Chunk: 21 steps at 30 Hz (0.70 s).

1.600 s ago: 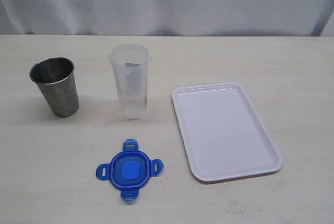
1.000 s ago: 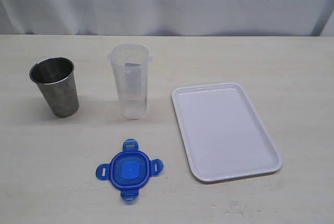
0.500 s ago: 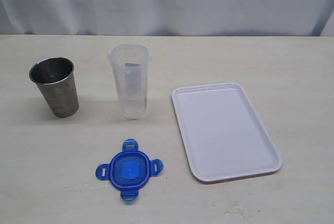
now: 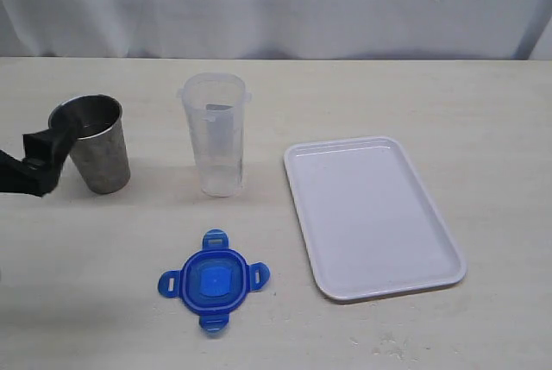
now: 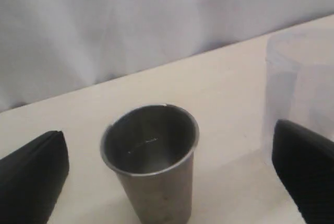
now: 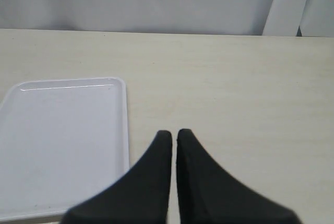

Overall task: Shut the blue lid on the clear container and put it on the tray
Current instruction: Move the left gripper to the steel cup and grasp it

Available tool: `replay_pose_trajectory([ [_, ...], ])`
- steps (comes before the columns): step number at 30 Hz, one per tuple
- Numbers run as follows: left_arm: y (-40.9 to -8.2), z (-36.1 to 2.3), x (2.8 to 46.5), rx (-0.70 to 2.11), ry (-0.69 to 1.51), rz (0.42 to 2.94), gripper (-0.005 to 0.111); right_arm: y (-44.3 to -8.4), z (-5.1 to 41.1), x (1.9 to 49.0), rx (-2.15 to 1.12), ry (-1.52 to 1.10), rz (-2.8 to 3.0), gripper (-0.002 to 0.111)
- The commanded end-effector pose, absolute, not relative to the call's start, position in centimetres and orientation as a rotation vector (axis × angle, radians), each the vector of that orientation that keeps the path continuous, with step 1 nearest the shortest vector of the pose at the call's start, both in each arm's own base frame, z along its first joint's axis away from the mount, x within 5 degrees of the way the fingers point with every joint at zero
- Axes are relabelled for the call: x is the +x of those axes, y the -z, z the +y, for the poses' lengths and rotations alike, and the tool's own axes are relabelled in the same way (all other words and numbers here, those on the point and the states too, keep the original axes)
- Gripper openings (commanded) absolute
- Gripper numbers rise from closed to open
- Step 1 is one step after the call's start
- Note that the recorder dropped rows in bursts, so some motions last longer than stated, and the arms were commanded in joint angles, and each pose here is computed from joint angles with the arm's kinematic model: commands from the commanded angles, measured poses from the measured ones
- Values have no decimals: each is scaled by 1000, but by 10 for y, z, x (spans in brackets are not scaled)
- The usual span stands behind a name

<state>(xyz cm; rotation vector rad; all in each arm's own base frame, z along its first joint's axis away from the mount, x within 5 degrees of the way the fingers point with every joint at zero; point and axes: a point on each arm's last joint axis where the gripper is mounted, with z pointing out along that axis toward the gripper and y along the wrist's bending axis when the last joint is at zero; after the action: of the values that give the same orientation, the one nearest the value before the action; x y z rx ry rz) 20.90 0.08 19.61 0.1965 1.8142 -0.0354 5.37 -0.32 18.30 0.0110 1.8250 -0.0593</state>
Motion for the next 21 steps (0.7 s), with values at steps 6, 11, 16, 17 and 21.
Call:
replay_pose_trajectory([
  [6,-145,-6,232,257,137,1878,100,-182,-4,53,14,65,1825,4],
  [11,-126,-5,237,281,114,1889,100,-182,-4,53,14,65,1825,4],
  [16,-106,-4,252,289,111,1897,100,-182,-4,53,14,65,1825,4],
  [17,-103,-3,254,281,109,1898,100,-182,-4,53,14,65,1825,4],
  [21,-99,4,263,193,67,1891,100,-182,-4,53,14,65,1825,4],
])
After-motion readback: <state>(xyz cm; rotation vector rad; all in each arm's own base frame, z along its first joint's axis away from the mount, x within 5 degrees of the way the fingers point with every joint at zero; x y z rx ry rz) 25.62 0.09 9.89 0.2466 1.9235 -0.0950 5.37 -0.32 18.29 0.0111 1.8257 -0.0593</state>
